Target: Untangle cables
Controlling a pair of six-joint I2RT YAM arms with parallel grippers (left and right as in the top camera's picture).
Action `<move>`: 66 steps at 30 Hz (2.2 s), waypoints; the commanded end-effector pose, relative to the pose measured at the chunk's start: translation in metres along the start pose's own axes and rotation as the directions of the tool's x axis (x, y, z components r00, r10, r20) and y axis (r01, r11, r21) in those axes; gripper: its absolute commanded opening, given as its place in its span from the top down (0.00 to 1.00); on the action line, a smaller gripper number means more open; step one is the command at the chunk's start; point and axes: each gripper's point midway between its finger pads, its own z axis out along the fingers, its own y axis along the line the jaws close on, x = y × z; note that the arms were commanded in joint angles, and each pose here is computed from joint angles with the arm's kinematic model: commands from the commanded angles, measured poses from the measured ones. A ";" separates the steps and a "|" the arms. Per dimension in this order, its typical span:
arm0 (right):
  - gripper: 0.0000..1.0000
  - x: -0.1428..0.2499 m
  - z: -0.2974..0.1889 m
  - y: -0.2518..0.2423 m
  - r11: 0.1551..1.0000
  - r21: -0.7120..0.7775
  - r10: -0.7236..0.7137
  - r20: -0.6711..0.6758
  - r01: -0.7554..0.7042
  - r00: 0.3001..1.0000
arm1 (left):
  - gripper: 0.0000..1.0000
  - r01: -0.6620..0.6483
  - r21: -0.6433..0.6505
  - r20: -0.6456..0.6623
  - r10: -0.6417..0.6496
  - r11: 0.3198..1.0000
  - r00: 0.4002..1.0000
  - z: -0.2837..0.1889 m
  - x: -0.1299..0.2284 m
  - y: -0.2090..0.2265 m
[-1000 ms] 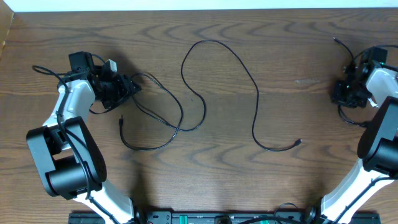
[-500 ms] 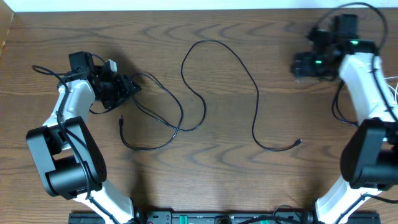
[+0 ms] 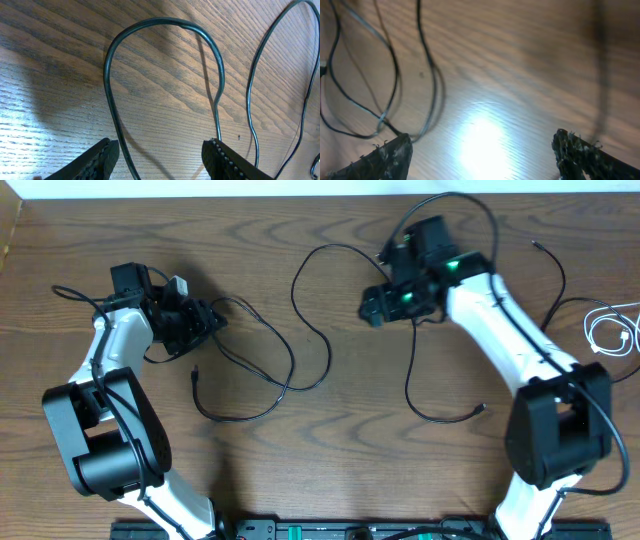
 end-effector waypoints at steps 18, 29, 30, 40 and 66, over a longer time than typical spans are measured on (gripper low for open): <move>0.01 0.046 0.125 0.120 1.000 0.010 -0.006 -0.036 0.007 0.999 | 0.41 0.022 0.011 -0.007 -0.022 1.000 1.000 0.002 0.000 0.000; 0.09 0.065 0.147 0.117 0.979 0.185 -0.083 -0.017 0.085 0.996 | 0.41 0.022 0.011 -0.007 -0.022 1.000 1.000 0.002 0.000 0.000; 0.12 0.070 0.153 0.115 0.976 0.200 -0.088 -0.026 0.091 0.996 | 0.41 0.021 0.011 -0.007 -0.021 1.000 1.000 0.002 0.000 0.000; 0.99 0.072 0.166 0.099 0.964 0.219 -0.141 -0.060 0.151 0.988 | 0.41 0.022 0.011 -0.006 -0.022 1.000 1.000 0.002 -0.001 0.000; 0.99 0.030 0.061 0.040 0.925 0.312 -0.203 -0.070 0.215 0.977 | 0.41 0.027 0.012 -0.001 -0.027 1.000 1.000 0.002 -0.002 0.000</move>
